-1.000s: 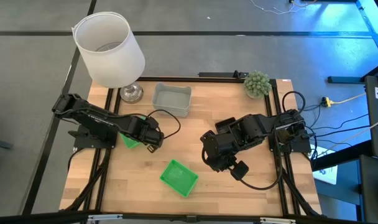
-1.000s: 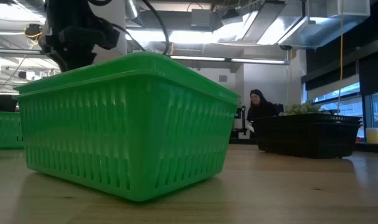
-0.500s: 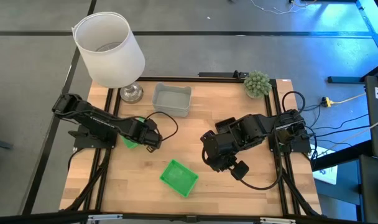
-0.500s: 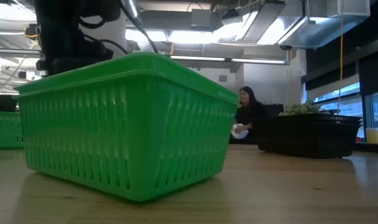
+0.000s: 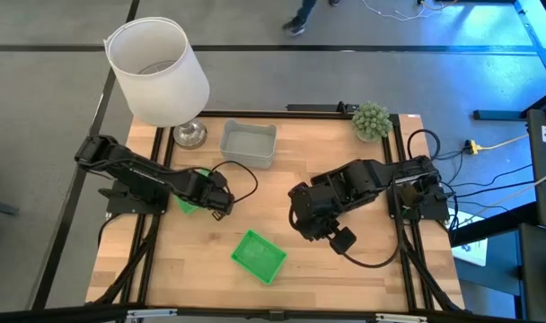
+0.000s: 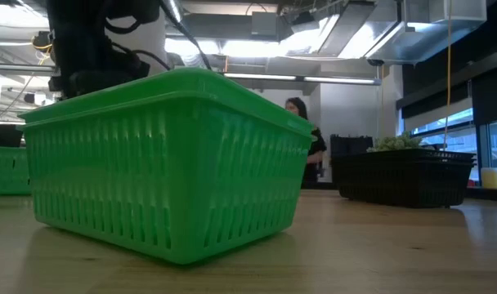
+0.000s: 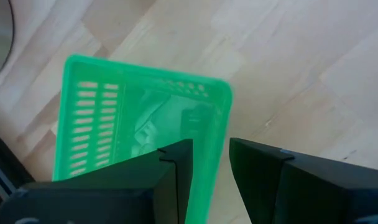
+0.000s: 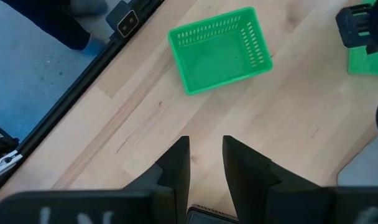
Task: Stack baskets by color
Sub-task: Stack the top green bin on top of the bottom green bin
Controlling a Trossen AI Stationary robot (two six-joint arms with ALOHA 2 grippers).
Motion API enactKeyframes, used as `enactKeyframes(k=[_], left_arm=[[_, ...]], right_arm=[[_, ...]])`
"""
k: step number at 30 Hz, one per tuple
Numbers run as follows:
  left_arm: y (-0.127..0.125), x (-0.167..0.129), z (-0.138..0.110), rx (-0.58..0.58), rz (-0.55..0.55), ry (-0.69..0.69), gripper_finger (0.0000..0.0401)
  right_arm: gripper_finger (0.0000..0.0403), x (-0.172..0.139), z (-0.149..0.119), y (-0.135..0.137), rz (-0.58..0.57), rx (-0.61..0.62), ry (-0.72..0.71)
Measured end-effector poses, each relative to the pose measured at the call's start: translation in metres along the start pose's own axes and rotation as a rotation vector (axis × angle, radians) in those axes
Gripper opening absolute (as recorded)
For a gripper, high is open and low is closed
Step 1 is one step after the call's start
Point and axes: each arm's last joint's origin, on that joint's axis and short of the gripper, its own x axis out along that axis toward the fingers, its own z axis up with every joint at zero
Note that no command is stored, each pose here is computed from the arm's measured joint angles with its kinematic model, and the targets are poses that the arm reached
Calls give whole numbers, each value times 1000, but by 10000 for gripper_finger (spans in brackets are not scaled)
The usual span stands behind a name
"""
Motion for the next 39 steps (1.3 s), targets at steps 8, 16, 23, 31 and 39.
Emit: enactKeyframes(k=[8, 16, 23, 31, 39], left_arm=[[-2, -6, 3, 42, -19, -18, 95], [-4, 2, 0, 59, 4, 7, 94], [-1, 14, -6, 5, 5, 11, 97], [2, 21, -8, -3, 54, -70, 97], [1, 27, -11, -32, 7, -54, 84]], right_arm=[[94, -1, -3, -9, -10, 22, 0], [94, -2, -4, -11, -12, 22, 2], [94, -2, -5, -11, -10, 19, 8], [94, -2, -5, -11, -9, 11, 10], [94, -2, -5, -11, -9, -5, 10]])
